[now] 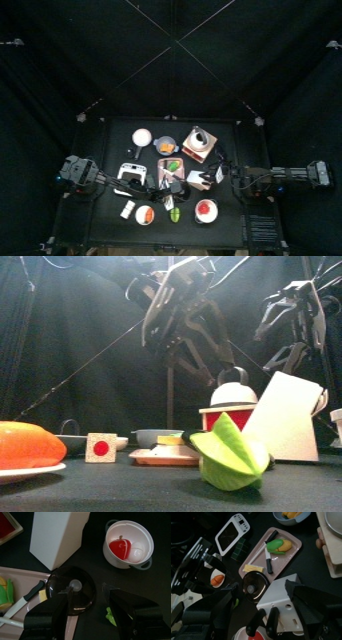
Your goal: Grab pot lid with other hand
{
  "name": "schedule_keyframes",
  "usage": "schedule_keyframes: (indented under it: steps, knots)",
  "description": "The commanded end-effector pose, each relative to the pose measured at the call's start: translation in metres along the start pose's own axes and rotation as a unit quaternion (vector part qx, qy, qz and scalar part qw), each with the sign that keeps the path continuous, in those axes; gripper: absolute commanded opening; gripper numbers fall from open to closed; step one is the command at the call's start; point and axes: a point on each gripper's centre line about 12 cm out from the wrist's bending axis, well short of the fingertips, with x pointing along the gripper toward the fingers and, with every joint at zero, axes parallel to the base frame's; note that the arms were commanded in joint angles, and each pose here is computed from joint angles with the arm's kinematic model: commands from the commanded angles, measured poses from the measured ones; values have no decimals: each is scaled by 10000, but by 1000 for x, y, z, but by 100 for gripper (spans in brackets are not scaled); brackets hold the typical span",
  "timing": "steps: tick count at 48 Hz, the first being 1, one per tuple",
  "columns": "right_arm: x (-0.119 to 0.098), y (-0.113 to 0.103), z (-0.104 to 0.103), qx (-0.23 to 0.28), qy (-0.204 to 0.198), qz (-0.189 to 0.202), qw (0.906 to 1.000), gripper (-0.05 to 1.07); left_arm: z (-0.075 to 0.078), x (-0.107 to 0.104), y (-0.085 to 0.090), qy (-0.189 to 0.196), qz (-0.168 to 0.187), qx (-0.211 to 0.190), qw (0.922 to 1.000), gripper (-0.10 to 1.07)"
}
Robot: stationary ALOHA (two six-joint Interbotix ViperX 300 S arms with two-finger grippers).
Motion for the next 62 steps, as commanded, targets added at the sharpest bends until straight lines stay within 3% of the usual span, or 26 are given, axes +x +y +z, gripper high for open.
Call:
schedule_keyframes:
  steps: [1, 8, 12, 17, 24, 32, 38, 44, 50, 62]
  knots:
    - [0, 5, 5, -45, -58, 73, 9999, 102, 14, -23, -2, -317, -284, 16, 9991, 87]
    - [-2, 23, 20, -31, -253, 361, 9990, 102, 11, -51, 4, -619, -812, 163, 9946, 87]
    - [0, 34, 31, -16, -310, 395, 9987, 102, 8, -70, 21, -804, -928, 164, 9923, 87]
    - [6, 44, 43, 142, -244, 265, 9993, 102, -4, -88, 50, -882, -831, 102, 9926, 87]
    - [15, 57, 50, 884, 290, -97, 9956, 102, -16, -121, 84, -1220, -769, 94, 9895, 87]
    - [15, 74, 54, 1429, 922, -441, 9845, 102, -30, -155, 106, -1597, -694, 75, 9847, 87]
    - [22, 90, 46, 1266, 1265, -534, 9824, 102, -50, -167, 107, -1663, -843, 130, 9824, 87]
    - [39, 102, 32, 1109, 1543, -561, 9802, 102, -49, -180, 103, -1914, -1075, 194, 9754, 87]
    - [55, 111, 27, 1044, 1715, -684, 9772, 102, -52, -180, 101, -1919, -1193, 186, 9739, 87]
    - [77, 115, 18, 622, 2292, -1631, 9576, 102, -56, -175, 96, -1852, -1393, 215, 9725, 87]
